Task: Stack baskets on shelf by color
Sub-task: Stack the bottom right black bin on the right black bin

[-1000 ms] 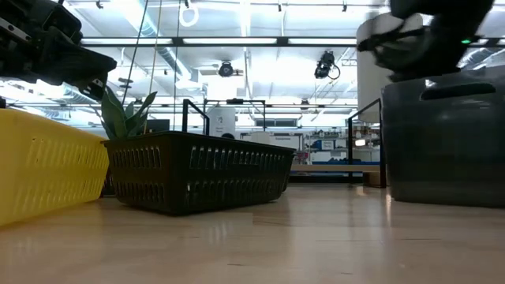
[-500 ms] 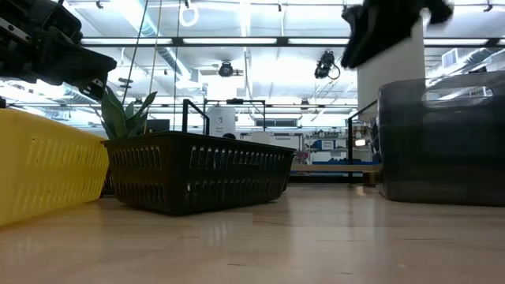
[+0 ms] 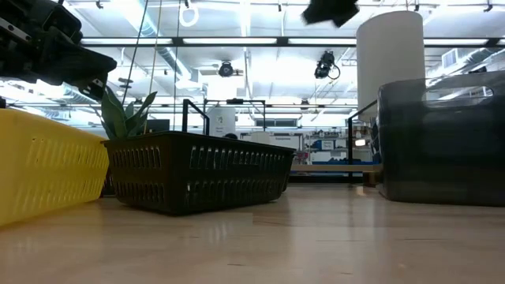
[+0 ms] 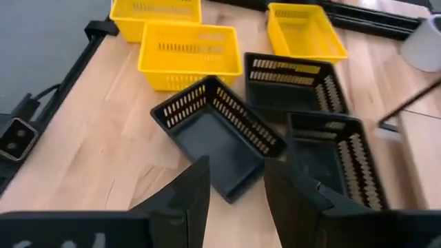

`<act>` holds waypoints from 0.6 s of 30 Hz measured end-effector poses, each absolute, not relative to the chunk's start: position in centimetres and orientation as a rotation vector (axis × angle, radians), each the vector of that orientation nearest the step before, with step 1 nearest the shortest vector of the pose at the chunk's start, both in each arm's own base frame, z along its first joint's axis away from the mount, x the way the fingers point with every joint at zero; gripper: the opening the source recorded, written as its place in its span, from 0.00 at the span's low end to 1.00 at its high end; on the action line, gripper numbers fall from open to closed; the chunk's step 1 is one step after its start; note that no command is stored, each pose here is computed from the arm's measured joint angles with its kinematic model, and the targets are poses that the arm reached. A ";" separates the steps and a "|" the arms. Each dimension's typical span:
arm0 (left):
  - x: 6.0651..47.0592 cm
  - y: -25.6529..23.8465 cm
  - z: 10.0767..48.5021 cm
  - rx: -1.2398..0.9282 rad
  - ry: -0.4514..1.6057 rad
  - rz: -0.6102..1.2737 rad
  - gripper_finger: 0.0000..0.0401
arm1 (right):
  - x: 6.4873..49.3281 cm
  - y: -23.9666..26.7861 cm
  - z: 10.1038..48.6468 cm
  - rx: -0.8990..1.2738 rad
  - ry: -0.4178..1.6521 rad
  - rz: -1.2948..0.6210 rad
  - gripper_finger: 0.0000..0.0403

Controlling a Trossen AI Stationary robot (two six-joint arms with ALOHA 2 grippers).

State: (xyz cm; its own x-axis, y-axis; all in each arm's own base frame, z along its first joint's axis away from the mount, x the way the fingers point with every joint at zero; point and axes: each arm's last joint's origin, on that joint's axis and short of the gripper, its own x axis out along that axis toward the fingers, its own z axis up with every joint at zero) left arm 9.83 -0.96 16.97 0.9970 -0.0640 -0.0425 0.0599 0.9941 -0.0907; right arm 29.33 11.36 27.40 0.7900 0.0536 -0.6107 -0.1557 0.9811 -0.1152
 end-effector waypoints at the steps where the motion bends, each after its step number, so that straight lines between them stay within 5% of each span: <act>1: 9.8 -1.0 17.0 -0.090 0.045 -0.063 0.08 | 30.0 11.7 26.7 -0.168 0.650 0.131 0.36; 11: 9.8 -1.0 17.0 -0.090 0.044 -0.063 0.07 | 36.7 14.6 21.9 -0.416 0.684 0.326 0.36; 18: 9.8 -1.0 17.0 -0.090 0.043 -0.063 0.09 | 39.1 14.2 22.7 -0.539 0.670 0.318 0.36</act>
State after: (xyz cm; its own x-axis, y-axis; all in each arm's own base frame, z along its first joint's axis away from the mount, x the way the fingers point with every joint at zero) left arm 9.83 -0.97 16.98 0.9971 -0.0643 -0.0406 0.0604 0.9940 -0.0908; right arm 39.09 14.15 22.73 0.7440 0.1072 -0.6595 -0.4433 0.8177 -0.3672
